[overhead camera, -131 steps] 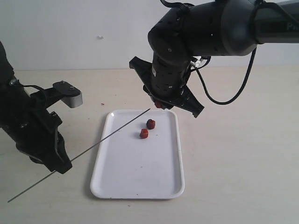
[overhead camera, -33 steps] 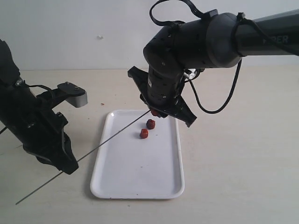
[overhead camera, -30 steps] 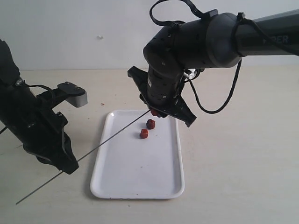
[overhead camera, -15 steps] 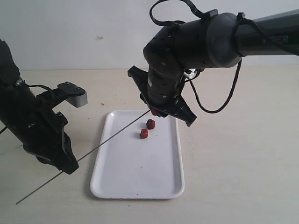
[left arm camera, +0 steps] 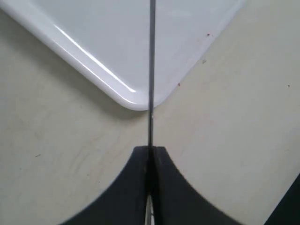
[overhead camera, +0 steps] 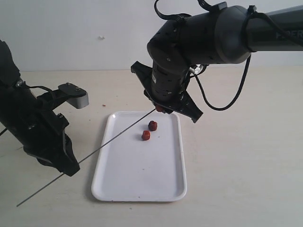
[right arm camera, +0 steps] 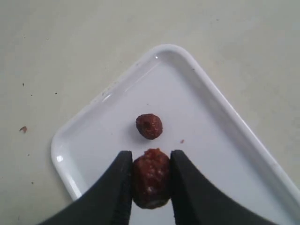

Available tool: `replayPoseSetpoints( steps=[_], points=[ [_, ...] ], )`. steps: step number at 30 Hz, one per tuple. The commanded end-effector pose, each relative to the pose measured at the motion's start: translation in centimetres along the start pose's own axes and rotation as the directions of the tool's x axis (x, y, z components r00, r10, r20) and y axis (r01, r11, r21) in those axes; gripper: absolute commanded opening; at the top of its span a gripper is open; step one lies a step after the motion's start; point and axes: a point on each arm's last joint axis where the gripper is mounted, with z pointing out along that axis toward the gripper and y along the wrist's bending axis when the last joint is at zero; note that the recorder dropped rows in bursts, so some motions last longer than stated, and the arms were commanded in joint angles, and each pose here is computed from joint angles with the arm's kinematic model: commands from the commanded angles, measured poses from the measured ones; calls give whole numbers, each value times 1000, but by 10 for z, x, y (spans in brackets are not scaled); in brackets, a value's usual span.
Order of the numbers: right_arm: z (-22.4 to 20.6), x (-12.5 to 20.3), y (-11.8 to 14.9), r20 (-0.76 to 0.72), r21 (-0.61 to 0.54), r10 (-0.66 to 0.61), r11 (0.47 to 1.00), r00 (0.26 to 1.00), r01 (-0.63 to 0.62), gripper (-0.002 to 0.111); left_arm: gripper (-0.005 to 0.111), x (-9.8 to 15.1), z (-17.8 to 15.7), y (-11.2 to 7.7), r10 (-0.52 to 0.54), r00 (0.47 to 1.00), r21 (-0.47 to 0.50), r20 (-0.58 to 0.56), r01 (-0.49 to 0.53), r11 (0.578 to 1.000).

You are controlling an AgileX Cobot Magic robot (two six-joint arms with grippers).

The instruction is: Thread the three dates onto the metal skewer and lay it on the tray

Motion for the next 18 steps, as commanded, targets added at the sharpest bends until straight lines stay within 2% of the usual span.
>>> replayPoseSetpoints(
  steps=[1,18],
  points=[
    [-7,-2,1,11,-9,-8,1000,1000,8,28,0,-3,3,0,-1,1000,5,8,1,1000],
    [-7,1,2,-15,-13,12,1000,1000,-13,28,0,-4,6,2,-6,1000,7,2,6,1000]
  ],
)
